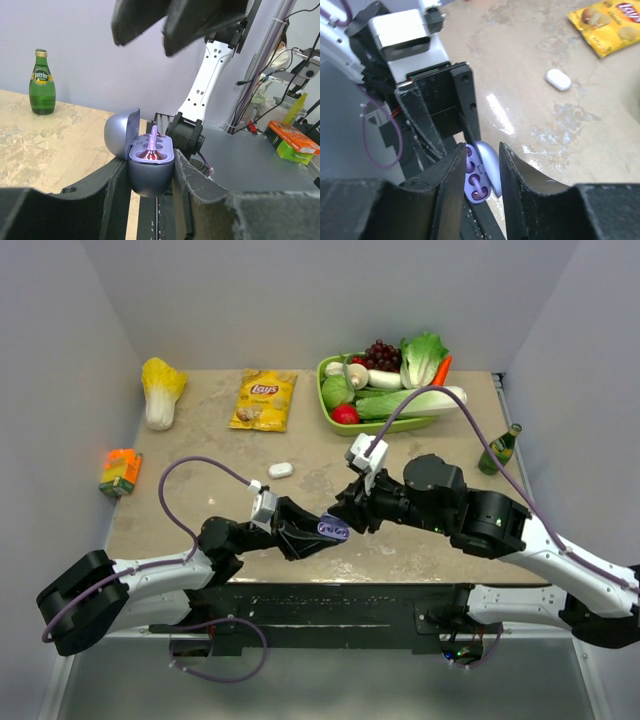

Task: Insert the wireless bluetooth earbuds into the charging case
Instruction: Place the earbud in the charging case, then close the charging case.

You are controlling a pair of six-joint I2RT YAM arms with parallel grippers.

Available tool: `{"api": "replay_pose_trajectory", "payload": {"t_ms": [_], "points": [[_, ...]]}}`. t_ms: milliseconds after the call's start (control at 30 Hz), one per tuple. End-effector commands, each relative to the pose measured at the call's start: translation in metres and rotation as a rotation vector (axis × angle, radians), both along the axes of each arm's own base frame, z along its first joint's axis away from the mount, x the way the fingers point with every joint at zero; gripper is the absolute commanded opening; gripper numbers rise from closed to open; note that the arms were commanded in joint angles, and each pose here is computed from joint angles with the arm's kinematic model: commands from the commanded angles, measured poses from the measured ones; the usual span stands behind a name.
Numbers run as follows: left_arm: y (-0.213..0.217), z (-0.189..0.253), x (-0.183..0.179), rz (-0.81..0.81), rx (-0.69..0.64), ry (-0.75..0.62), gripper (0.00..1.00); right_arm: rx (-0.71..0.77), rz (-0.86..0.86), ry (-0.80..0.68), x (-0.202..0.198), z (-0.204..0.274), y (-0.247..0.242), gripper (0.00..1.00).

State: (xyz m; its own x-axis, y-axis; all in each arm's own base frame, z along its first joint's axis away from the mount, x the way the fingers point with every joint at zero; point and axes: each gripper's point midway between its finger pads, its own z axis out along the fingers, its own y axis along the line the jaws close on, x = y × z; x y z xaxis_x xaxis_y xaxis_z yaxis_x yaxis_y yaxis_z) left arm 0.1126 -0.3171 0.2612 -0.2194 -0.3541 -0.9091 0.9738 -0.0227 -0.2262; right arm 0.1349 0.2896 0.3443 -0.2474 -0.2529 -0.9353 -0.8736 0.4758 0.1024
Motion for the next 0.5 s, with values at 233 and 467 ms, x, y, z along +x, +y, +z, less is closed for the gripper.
{"api": "replay_pose_trajectory", "payload": {"t_ms": [233, 467], "points": [[0.061, 0.115, -0.041, 0.053, -0.503, -0.401, 0.00, -0.053, -0.343, 0.008, 0.049, -0.014, -0.020, 0.05], [0.063, 0.111, -0.039, 0.076, -0.485, -0.394, 0.00, -0.077, -0.261, 0.061, 0.040, -0.030, -0.003, 0.00]]}}
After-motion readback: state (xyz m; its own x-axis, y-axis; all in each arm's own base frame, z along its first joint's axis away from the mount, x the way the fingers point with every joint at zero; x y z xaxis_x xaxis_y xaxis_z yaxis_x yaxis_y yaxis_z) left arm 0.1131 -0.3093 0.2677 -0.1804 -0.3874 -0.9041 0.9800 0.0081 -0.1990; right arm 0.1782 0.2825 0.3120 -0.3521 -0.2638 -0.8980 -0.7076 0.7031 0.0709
